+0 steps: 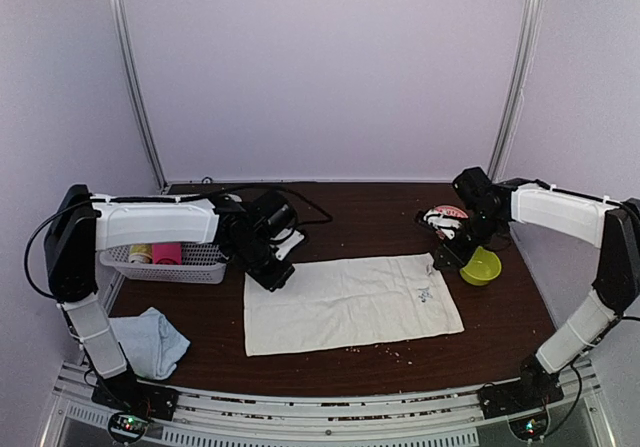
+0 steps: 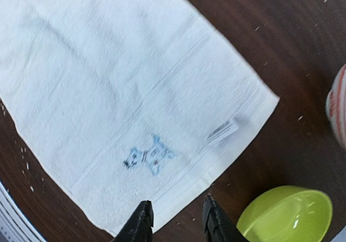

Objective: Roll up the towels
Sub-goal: Smooth out the towel at the center of the board, then move the towel to the center of the board.

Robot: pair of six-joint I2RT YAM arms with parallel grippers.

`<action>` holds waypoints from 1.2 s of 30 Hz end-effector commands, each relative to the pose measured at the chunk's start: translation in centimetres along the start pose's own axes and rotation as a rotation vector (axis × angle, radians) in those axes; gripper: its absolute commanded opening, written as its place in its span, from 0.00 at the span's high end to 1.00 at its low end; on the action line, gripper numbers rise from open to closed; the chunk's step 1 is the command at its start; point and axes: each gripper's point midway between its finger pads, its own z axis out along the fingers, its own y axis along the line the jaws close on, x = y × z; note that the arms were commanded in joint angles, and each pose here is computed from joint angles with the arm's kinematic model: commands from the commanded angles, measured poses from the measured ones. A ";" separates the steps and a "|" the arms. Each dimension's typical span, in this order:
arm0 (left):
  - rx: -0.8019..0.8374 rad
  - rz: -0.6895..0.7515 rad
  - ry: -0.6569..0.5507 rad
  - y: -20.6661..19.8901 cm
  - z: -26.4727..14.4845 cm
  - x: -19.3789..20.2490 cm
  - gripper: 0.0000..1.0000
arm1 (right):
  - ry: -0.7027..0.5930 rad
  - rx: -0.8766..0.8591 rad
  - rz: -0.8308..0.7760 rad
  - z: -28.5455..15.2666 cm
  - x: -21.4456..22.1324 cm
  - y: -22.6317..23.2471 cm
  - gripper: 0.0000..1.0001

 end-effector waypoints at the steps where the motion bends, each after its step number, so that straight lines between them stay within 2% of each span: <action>1: 0.120 -0.032 0.099 -2.5 0.2 5.0 1.00 | 0.206 -0.094 -0.124 1.0 7.6 3.3 0.70; 4: 0.121 -0.041 0.155 -2.8 0.7 7.7 1.00 | 0.265 -0.073 -0.189 1.4 10.7 4.1 0.72; 8: 0.156 -0.048 0.226 -3.3 1.9 10.5 1.00 | 0.291 -0.052 -0.235 2.5 12.0 4.4 0.73; 19: 0.099 -0.116 0.333 -2.3 3.5 14.9 1.00 | 0.403 -0.007 -0.320 3.9 15.6 5.3 0.75; 28: 0.092 -0.164 0.408 -2.1 4.0 18.1 1.00 | 0.428 -0.004 -0.446 2.8 15.8 7.2 0.76; 36: 0.110 -0.196 0.431 -2.3 2.9 19.6 1.00 | 0.484 -0.048 -0.548 2.2 16.6 9.3 0.76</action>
